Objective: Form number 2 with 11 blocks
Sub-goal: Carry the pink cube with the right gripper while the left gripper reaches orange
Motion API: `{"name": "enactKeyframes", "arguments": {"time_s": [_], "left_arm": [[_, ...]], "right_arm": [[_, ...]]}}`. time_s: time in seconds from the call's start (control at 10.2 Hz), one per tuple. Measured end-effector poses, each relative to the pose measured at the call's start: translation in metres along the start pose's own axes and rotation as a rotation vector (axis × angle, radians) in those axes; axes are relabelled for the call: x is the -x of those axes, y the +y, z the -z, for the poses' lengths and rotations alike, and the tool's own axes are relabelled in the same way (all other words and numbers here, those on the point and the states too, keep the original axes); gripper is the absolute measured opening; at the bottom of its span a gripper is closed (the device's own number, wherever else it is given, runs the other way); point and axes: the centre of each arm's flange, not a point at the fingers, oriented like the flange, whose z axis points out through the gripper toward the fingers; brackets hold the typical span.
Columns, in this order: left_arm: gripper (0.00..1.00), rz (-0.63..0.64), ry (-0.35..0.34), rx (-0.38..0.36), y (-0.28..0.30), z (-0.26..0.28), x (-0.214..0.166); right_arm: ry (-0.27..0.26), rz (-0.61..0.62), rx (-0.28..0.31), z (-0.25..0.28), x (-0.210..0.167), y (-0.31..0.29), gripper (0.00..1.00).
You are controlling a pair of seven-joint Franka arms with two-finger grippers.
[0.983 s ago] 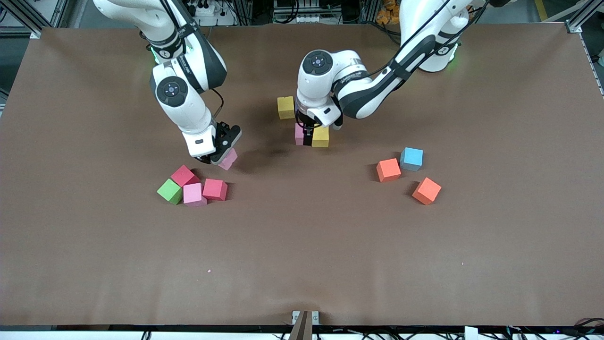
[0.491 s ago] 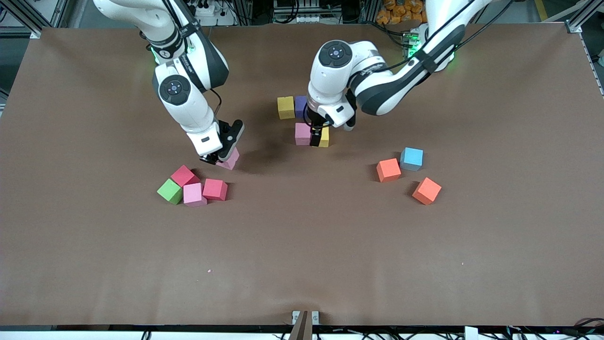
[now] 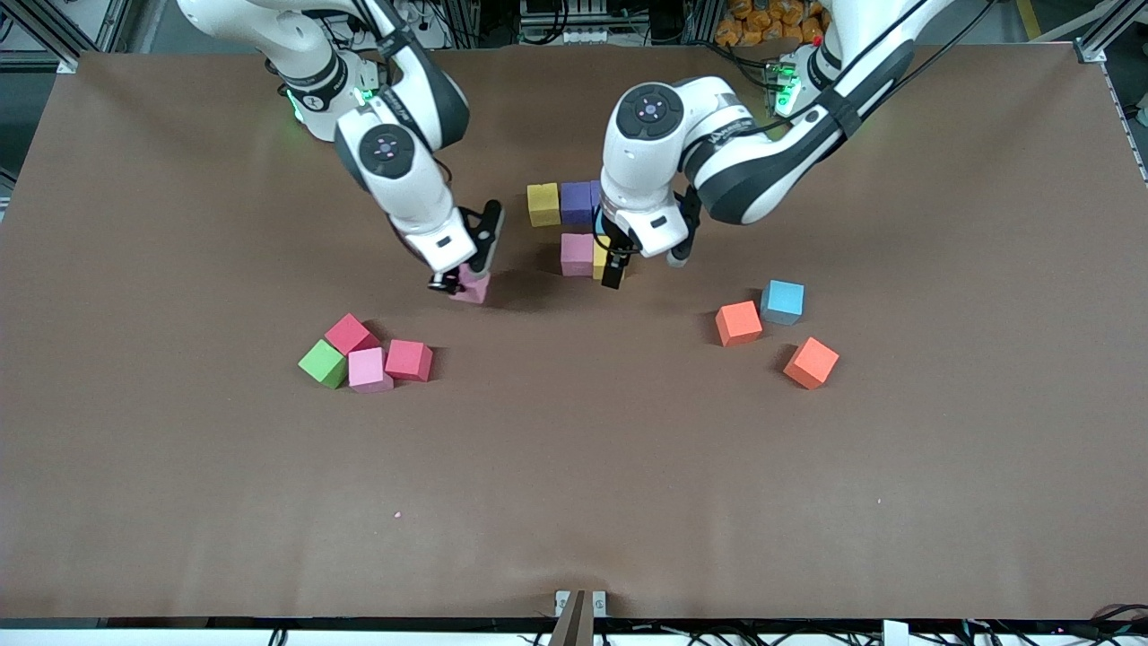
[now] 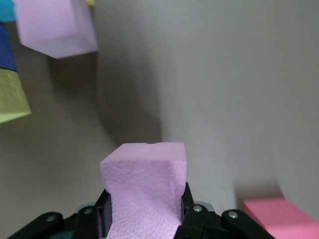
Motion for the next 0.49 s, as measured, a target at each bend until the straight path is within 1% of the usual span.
{"name": "enactKeyframes", "arguments": {"time_s": [0.29,0.49], "left_arm": [[1.00,-0.100,0.017,-0.019,0.014,0.002,-0.037],[1.00,-0.167,0.020,-0.030,0.023,0.006,-0.066]], "right_arm": [[0.021,0.086,-0.005,-0.032,-0.031,-0.032,0.55],[0.012,0.137,0.003,-0.044,-0.039,-0.039,0.55]]}}
